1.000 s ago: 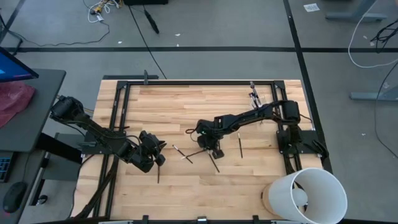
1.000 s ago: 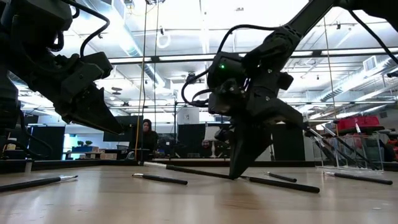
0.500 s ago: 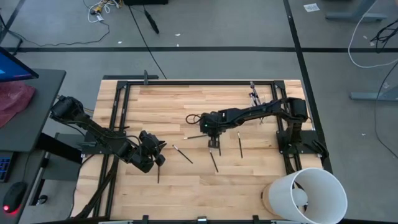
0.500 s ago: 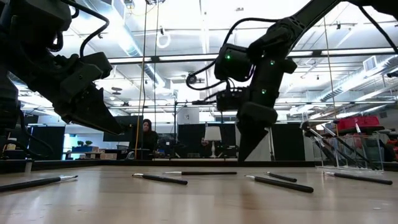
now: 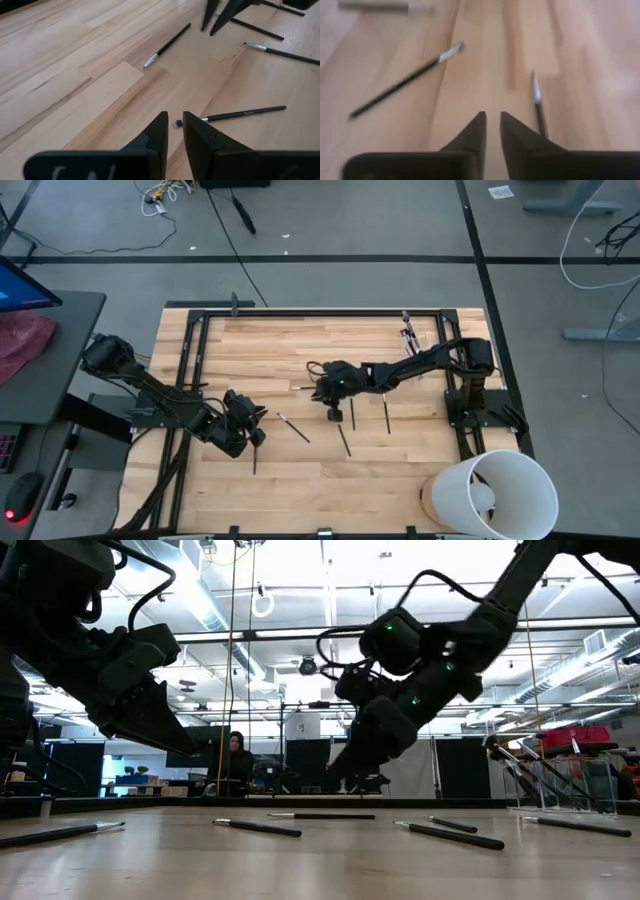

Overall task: Put items in baskets/containers
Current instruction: Put the liner brush into the transparent organizer

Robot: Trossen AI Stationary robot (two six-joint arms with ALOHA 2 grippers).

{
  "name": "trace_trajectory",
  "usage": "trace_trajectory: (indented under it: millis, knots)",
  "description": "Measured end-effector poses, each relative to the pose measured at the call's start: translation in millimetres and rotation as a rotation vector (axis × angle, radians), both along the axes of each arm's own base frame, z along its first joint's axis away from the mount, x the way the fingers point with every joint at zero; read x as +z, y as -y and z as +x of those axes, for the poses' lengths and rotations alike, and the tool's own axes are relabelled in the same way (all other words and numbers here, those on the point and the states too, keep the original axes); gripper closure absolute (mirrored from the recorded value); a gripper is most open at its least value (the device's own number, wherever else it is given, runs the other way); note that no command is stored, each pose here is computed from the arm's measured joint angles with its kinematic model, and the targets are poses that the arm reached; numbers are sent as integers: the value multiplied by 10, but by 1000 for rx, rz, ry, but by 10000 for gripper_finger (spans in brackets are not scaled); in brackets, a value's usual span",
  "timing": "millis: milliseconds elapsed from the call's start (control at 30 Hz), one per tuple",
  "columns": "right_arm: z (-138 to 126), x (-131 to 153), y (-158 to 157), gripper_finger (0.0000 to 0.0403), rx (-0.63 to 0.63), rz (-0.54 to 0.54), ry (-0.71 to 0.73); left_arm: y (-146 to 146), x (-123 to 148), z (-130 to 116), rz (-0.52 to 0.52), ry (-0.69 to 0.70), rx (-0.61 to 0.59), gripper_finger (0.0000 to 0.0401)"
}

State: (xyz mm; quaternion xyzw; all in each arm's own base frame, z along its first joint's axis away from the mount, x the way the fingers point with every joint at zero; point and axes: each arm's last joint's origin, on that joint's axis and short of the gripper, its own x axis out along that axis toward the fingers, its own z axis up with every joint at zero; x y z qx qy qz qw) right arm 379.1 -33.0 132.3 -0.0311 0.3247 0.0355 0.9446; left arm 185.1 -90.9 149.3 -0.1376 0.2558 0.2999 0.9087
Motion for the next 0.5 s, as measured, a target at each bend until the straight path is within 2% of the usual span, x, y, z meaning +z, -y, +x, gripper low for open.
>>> trace_trajectory:
  millis: [133, 267, 433, 500]
  knots:
    - [101, -75, 125, 283, -24, -24, 123, -3, 9, 4, 15, 20, 15, 341]
    - [202, -229, 268, 243, -20, -84, 139, -6, 18, 8, 31, 38, 28, 341]
    - [245, -320, 496, 237, -55, -102, 148, -1, 23, 15, 39, 38, 17, 341]
    - [220, -363, 572, 242, -25, -76, 139, 2, 28, 22, 34, 45, 16, 341]
